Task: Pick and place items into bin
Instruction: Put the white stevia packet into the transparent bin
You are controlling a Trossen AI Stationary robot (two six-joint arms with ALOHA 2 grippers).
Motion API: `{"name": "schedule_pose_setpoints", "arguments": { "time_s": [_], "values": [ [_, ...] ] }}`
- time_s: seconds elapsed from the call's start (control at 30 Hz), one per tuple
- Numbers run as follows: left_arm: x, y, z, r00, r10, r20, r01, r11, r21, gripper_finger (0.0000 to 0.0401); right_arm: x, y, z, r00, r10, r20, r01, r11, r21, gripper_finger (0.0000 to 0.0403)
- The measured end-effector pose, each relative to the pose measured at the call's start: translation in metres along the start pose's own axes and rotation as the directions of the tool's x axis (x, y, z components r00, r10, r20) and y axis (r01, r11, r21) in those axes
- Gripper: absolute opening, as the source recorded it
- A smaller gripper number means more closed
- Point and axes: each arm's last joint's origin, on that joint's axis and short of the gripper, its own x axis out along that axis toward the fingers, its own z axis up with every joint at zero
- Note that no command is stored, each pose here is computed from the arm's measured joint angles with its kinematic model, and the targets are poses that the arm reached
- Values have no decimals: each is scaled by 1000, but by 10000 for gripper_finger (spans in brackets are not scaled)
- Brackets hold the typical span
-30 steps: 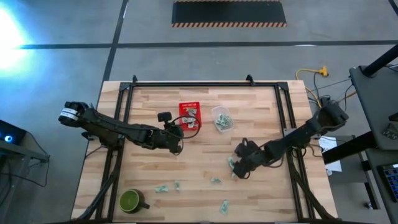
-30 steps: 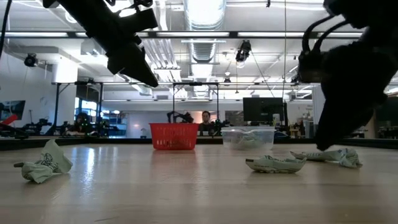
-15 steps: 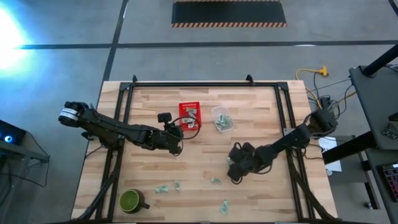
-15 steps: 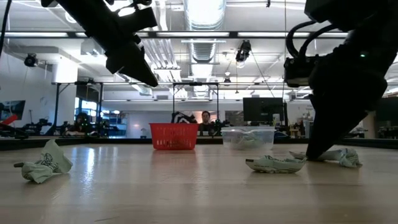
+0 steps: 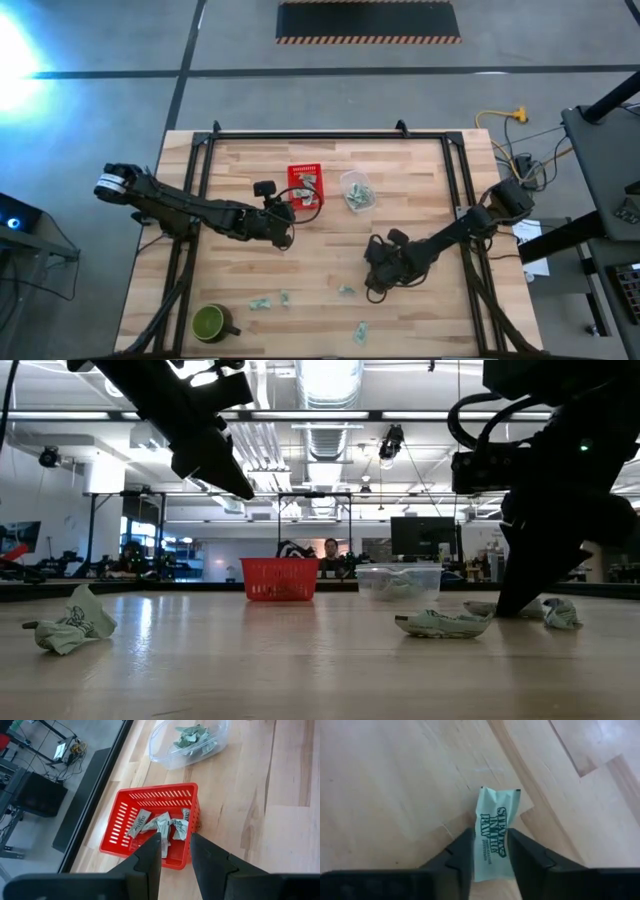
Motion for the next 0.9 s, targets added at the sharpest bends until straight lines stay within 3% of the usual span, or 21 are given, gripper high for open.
{"name": "schedule_pose_setpoints", "arguments": {
  "time_s": [0.27,0.63,0.9],
  "values": [
    [0,0,0,1000,-1,1,1,1000,1,86,0,-1,0,1000,-10,13,10,999,-44,15],
    [-1,-2,0,1000,-5,4,5,1000,4,86,-20,1,13,996,34,79,-22,989,-148,9],
    [-3,-2,2,1000,-10,12,10,1000,1,86,-52,-23,39,952,-57,301,131,964,-230,9]
  ]
}}
